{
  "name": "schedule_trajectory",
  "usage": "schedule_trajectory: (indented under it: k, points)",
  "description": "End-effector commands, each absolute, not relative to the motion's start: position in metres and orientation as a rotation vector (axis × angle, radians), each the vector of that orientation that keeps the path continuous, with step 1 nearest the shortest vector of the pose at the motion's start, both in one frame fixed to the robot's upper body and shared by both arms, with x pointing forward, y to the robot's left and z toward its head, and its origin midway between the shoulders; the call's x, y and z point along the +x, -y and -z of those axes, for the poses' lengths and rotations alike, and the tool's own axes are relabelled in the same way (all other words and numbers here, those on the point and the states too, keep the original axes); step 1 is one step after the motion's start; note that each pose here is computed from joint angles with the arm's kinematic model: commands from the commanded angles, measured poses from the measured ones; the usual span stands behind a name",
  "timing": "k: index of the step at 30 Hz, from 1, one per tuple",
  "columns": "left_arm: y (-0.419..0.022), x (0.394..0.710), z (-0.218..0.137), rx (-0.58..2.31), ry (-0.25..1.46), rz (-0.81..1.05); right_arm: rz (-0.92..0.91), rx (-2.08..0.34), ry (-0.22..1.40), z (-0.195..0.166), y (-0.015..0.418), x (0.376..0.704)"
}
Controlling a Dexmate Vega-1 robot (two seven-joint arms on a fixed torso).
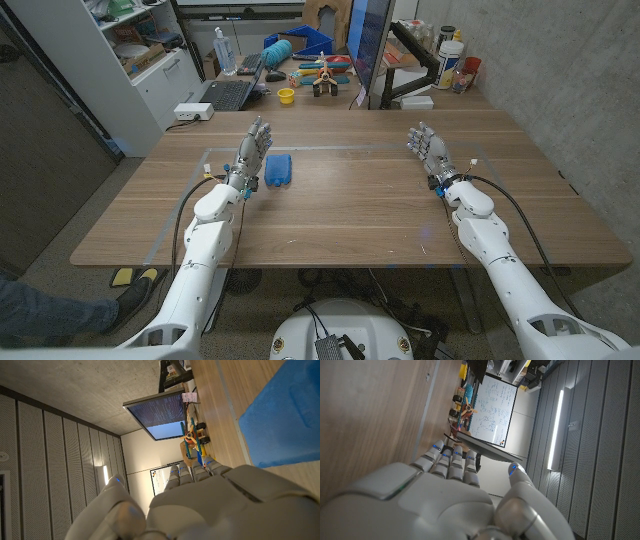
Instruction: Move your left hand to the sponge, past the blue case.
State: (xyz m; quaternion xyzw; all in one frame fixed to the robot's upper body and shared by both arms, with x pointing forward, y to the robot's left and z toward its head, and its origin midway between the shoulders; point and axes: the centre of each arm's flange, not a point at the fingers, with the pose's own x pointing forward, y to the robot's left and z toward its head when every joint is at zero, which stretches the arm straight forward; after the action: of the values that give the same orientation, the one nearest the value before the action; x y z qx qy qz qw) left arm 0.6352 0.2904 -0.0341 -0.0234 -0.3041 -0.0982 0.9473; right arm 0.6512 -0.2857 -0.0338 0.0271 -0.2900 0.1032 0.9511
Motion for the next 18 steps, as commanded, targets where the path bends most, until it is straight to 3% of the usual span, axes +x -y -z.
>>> schedule_trajectory:
  k: [1,18]
  points:
    - [-0.2999,0.6211,0.0418,-0.049,0.629,0.186,-0.211,0.058,0.578,0.0405,0.2832,0.6513]
    - [-0.3085,0.6114,0.0473,-0.067,0.637,0.196,-0.215,0.06,0.569,0.0432,0.2761,0.6528]
